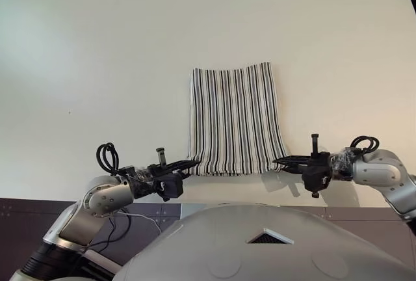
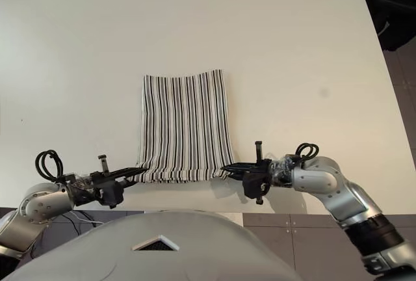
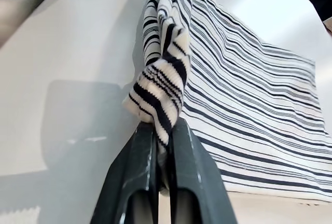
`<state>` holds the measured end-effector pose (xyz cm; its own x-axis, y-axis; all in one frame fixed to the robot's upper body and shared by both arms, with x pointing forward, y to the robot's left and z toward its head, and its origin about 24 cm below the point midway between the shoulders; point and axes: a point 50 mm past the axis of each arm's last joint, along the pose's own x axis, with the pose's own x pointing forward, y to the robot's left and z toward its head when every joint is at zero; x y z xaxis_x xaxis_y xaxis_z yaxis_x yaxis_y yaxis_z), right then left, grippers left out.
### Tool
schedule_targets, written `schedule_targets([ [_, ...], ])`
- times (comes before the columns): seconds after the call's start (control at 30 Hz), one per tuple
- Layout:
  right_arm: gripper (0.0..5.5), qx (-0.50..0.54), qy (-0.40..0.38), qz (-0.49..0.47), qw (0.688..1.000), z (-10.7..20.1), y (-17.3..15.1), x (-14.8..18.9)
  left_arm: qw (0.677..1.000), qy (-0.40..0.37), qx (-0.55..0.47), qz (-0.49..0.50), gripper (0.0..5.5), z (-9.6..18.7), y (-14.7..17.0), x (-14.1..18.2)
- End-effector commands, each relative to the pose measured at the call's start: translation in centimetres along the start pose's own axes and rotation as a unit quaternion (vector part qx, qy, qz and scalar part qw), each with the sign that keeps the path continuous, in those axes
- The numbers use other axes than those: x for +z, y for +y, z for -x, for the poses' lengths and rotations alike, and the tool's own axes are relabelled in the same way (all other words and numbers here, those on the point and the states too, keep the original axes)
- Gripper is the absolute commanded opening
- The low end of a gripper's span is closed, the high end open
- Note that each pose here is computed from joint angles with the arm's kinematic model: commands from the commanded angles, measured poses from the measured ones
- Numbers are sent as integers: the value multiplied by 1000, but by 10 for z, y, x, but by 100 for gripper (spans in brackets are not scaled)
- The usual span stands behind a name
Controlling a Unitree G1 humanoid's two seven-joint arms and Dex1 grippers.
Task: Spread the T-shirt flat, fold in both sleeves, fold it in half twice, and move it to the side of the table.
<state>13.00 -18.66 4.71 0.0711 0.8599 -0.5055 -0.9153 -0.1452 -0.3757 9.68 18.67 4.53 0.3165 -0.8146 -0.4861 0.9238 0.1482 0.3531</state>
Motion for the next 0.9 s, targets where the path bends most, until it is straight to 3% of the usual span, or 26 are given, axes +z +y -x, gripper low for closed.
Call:
schedule_targets([
  [0.03,10,3,-30,-83,996,8,-10,16,996,-37,0,77,15,4,13,18],
  [0.13,10,-52,-44,-142,988,14,-43,20,988,-65,51,133,15,4,40,25],
  [0.33,10,-184,4,-188,965,6,-118,1,960,-43,185,206,15,-9,114,5],
  [0.53,10,-226,54,-192,954,-14,-141,-19,967,-1,196,164,15,-46,141,-10],
  [0.7,10,-250,83,-175,949,-12,-161,-27,969,18,199,143,15,-71,158,-21],
  [0.9,125,-263,102,-160,946,-15,-178,-36,971,1,194,142,112,-91,178,-27],
])
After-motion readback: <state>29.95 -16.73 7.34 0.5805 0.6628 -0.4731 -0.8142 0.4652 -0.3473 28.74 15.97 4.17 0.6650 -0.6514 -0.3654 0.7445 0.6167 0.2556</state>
